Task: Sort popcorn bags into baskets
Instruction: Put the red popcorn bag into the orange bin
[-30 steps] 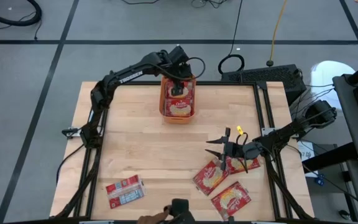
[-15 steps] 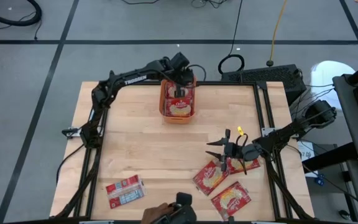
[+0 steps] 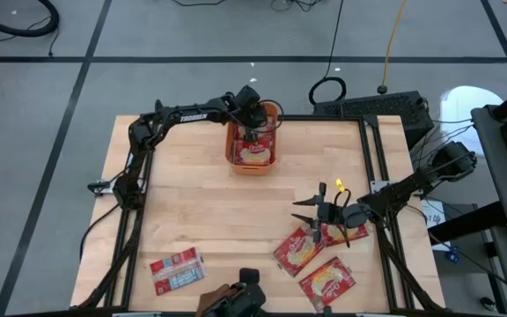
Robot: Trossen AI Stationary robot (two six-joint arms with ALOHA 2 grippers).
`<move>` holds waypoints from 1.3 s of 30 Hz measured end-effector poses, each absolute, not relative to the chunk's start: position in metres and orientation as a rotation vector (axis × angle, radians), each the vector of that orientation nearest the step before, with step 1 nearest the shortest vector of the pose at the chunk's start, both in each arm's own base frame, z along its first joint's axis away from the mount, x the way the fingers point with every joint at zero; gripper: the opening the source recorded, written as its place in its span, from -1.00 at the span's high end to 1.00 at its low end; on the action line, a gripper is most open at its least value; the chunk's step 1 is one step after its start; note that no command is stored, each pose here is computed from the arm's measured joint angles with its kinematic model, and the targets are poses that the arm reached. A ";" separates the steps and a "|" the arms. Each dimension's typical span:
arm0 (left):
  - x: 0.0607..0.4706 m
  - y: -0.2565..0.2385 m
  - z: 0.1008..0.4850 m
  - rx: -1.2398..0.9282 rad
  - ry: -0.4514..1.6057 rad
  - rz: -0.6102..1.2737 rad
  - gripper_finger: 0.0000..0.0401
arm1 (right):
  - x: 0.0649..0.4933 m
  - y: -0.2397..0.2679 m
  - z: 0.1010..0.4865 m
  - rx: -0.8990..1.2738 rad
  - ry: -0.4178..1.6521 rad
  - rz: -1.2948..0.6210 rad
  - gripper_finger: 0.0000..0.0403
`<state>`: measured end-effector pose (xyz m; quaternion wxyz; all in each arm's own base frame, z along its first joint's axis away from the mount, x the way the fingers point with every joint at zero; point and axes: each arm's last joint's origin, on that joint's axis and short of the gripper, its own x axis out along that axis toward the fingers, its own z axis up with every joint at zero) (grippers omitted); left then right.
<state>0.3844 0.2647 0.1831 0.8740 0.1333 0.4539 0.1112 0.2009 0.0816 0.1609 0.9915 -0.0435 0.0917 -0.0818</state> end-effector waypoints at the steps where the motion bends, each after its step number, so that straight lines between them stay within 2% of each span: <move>1: 0.383 0.266 0.179 0.268 0.950 0.223 0.97 | 0.201 0.082 0.161 -0.089 0.184 -0.164 0.25; 5: 0.380 0.270 0.165 0.232 0.980 0.220 0.98 | 0.201 0.082 0.161 -0.087 0.182 -0.164 0.25; 13: 0.382 0.265 0.173 0.219 0.969 0.254 0.95 | 0.201 0.082 0.163 -0.070 0.164 -0.165 0.25; 17: 0.379 0.254 0.203 0.236 0.950 0.310 0.98 | 0.201 0.082 0.163 -0.059 0.163 -0.166 0.25; 25: 0.357 0.216 0.294 0.172 0.780 0.375 0.96 | 0.201 0.082 0.163 -0.027 0.157 -0.169 0.25; 29: 0.348 0.174 0.325 0.157 0.765 0.309 0.98 | 0.200 0.081 0.163 0.020 0.169 -0.174 0.25; 33: 0.348 0.118 0.336 0.149 0.754 0.206 0.97 | 0.195 0.082 0.162 0.120 0.206 -0.175 0.25; 39: 0.346 0.022 0.306 0.183 0.674 0.099 0.97 | 0.191 0.085 0.165 0.226 0.201 -0.170 0.25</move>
